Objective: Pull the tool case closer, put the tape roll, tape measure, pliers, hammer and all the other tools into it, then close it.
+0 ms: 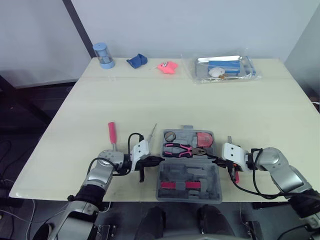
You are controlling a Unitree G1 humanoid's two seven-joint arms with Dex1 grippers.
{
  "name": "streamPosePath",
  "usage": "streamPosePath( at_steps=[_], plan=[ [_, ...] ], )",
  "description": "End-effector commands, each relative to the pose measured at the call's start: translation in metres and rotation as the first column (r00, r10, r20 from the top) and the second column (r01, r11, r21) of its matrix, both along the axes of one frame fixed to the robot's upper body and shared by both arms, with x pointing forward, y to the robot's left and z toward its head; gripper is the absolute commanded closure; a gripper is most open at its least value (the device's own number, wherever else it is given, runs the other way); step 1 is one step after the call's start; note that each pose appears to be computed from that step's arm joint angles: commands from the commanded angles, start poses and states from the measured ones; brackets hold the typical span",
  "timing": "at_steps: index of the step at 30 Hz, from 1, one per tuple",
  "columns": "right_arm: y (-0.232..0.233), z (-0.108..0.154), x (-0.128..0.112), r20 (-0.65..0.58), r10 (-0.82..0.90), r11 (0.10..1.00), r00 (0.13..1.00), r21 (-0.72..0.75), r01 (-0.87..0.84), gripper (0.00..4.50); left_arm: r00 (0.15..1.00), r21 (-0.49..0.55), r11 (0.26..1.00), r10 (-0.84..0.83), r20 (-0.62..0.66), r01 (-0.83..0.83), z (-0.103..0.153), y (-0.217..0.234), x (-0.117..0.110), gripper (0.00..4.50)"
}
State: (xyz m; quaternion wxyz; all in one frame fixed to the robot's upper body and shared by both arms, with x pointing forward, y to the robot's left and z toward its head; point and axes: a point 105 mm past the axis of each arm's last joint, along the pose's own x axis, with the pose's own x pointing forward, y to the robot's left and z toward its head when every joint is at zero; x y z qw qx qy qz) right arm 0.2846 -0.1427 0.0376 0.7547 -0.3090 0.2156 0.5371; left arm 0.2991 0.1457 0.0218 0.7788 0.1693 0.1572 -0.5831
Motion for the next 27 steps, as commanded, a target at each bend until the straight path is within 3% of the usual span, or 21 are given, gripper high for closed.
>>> streamPosePath(
  at_steps=[1,27],
  plan=[
    [0.016,0.014,0.005,0.060,0.039,0.998,0.997,0.046,-0.042,4.42,1.000,0.029,0.999,0.031,0.002,-0.031,-0.005,-0.002,0.007,4.50],
    [0.017,0.012,0.021,0.108,-0.005,0.998,0.994,0.063,-0.002,4.42,0.999,0.054,0.997,0.045,0.014,-0.046,-0.005,-0.003,0.013,4.50]
  ],
)
